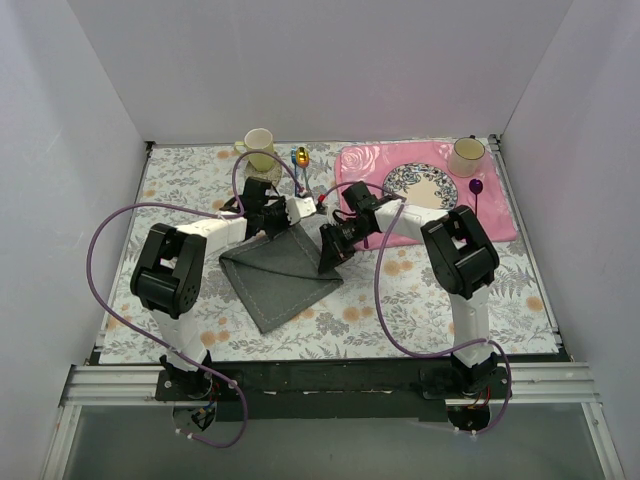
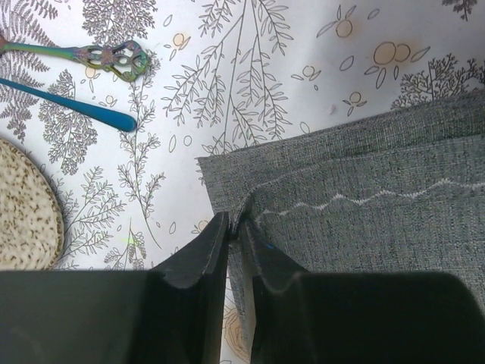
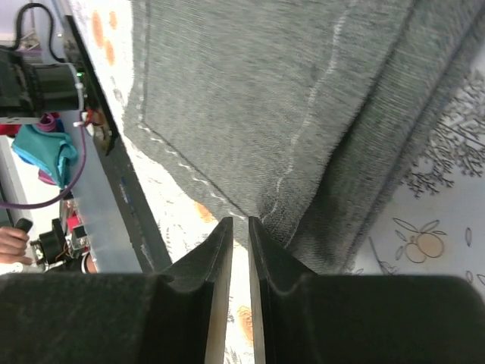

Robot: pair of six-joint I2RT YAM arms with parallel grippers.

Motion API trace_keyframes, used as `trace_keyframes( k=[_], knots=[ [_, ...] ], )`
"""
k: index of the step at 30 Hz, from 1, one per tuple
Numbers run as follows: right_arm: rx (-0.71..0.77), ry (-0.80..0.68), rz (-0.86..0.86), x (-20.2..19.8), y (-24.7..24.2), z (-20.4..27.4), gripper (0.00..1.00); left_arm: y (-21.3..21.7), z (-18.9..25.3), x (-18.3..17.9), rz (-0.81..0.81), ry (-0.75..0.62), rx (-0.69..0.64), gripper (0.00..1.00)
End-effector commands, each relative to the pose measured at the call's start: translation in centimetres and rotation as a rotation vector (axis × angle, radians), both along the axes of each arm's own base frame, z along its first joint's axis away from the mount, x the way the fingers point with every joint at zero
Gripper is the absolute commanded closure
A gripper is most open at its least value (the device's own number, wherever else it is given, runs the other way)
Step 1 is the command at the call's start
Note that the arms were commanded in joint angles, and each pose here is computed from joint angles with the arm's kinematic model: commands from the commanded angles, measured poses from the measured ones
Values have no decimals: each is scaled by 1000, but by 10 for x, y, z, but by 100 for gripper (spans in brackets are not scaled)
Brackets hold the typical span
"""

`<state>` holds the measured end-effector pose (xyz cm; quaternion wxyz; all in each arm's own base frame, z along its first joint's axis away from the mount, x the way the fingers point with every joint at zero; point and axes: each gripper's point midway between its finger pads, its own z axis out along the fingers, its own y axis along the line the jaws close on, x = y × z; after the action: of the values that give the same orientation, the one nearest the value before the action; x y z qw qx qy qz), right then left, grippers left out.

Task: Fold the napkin into a case and place the utensils inside
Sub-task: Fold the top corner of the square-folded napkin at the center of the board, then smooth out the upper triangle-folded napkin at the center of the board.

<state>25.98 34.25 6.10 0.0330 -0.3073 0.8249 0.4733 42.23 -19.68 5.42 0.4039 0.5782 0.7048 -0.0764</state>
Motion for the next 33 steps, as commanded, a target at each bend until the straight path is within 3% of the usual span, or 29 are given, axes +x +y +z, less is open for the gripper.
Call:
trace_keyframes(
  k=[1, 4, 9, 12, 18, 28, 33],
  knots=[
    [-52, 10, -17, -2, -5, -17, 79, 0, 26, 13, 70, -4, -51, 84],
    [-81, 13, -23, -2, -9, -26, 80, 10, 52, 6, 104, 59, -112, 74],
    [-109, 21, -25, -5, -13, -36, 80, 41, 81, -27, 244, 275, -244, 46],
    [-118, 20, -30, -4, -14, -37, 80, 68, 77, -54, 339, 413, -288, 42],
    [-125, 15, -30, -3, -15, -38, 81, 109, 54, -84, 478, 534, -314, 42],
    [-122, 11, -26, -2, -14, -35, 81, 132, 25, -74, 627, 626, -338, 50],
    [-98, 8, -19, -1, -10, -27, 81, 136, 10, -81, 640, 653, -307, 69]
  ],
)
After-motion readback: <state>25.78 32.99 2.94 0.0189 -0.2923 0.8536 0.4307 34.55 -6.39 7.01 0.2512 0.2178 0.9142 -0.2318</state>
